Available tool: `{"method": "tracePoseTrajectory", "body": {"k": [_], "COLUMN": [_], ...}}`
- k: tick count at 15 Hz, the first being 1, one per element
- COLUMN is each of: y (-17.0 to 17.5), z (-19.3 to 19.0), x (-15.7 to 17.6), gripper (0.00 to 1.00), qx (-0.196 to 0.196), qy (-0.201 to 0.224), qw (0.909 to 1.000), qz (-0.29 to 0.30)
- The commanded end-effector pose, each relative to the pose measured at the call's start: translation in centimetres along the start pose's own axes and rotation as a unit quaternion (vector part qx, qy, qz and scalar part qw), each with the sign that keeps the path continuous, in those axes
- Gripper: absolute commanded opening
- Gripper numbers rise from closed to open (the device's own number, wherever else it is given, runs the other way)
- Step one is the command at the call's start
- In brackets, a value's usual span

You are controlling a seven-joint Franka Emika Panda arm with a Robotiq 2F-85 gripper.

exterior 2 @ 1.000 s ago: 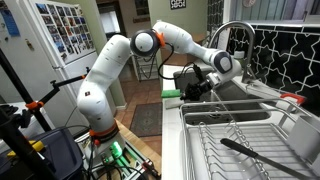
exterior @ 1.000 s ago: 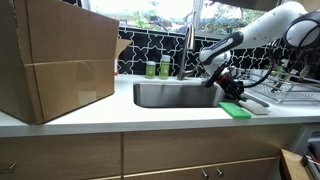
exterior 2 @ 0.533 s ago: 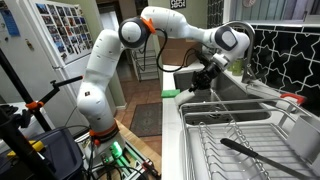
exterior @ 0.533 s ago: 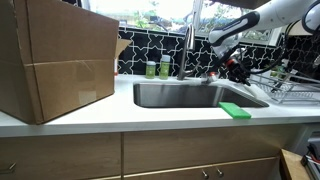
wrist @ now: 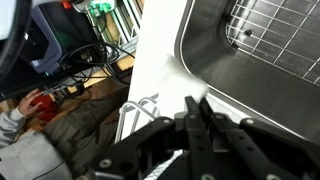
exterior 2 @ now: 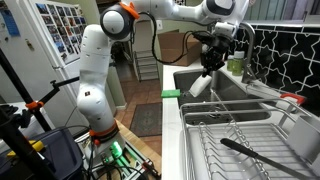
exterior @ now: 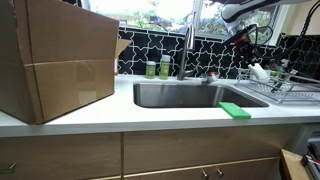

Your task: Put the green sponge on the edge of the sink then put the white sponge in the transparent box

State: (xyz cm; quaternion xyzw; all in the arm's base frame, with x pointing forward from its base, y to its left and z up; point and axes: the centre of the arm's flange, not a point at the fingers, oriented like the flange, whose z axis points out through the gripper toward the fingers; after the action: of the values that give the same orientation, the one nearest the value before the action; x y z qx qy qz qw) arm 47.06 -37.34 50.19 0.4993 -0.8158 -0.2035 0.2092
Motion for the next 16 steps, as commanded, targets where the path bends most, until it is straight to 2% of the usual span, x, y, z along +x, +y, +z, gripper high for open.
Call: {"method": "tracePoseTrajectory", "body": {"k": [1, 3, 5, 8, 12, 16], "y": [-0.1, -0.3, -1.0, -2.3, -3.5, -4.7], "z": [0.0, 0.2, -1.6, -4.3, -7.5, -9.9], "x": [0.0, -0.1, 1.1, 2.7, 4.6, 5.5], "gripper": [0.06, 0.04, 0.03, 0.03, 0.03, 0.03], "qx": [0.000, -0.001, 0.083, 0.172, 0.288, 0.385], "qy": [0.001, 0.003, 0.010, 0.023, -0.005, -0.045], "qw": [1.0000, 1.0000, 0.9965, 0.9848, 0.9576, 0.9217], "qz": [0.000, -0.001, 0.000, -0.002, 0.005, -0.018]}}
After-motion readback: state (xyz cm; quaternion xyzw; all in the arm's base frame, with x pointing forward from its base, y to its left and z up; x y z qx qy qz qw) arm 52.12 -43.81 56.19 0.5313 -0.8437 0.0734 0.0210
